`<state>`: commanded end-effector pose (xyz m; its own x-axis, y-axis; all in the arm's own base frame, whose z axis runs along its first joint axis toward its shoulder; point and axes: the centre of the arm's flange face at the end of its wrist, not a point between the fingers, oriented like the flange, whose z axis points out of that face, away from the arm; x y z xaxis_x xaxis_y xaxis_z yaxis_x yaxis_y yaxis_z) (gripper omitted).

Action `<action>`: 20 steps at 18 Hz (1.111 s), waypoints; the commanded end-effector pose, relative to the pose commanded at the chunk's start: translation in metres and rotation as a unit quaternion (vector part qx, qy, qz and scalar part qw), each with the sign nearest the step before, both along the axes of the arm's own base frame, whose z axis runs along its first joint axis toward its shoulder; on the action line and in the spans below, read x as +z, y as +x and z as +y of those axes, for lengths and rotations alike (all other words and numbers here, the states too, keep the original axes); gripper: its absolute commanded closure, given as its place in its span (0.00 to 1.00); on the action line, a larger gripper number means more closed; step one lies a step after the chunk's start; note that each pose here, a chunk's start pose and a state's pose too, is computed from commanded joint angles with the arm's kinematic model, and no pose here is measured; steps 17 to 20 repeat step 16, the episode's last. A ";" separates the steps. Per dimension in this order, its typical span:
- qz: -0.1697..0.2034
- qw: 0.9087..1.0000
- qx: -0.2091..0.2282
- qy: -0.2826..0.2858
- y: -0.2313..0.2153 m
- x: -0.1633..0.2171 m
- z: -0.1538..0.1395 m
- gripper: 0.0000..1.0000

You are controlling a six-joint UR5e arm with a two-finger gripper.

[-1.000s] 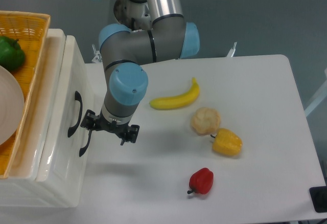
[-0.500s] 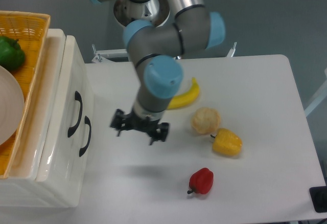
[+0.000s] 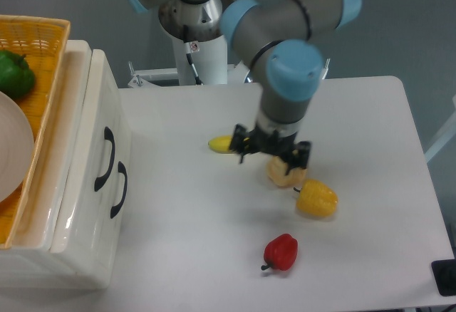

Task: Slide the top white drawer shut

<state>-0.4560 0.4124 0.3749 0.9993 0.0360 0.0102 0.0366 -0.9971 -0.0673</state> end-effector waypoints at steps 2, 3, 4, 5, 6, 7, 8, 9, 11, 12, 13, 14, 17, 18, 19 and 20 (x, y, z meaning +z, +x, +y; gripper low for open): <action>0.008 1.000 -0.019 0.001 -0.007 0.015 -0.023 0.00; 0.008 1.000 -0.027 0.000 -0.011 0.016 -0.031 0.00; 0.007 0.999 -0.031 -0.004 -0.013 0.014 -0.038 0.00; 0.008 0.999 -0.034 -0.005 -0.014 0.016 -0.046 0.00; 0.009 0.999 -0.035 -0.008 -0.014 0.016 -0.054 0.00; 0.012 0.999 -0.040 -0.010 -0.015 0.019 -0.063 0.00; 0.011 0.999 -0.050 -0.010 -0.016 0.018 -0.070 0.00; 0.013 0.998 -0.062 -0.012 -0.016 0.022 -0.076 0.00; 0.004 0.997 -0.079 -0.017 -0.020 0.026 -0.093 0.00; 0.004 0.996 -0.089 -0.017 -0.019 0.029 -0.098 0.00; 0.003 0.995 -0.094 -0.018 -0.021 0.030 -0.104 0.00; 0.004 0.995 -0.095 -0.017 -0.022 0.032 -0.111 0.00; 0.002 0.995 -0.098 -0.018 -0.022 0.034 -0.116 0.00; 0.002 0.995 -0.098 -0.018 -0.022 0.034 -0.116 0.00; 0.002 0.995 -0.098 -0.018 -0.022 0.034 -0.116 0.00; 0.002 0.995 -0.098 -0.018 -0.022 0.034 -0.116 0.00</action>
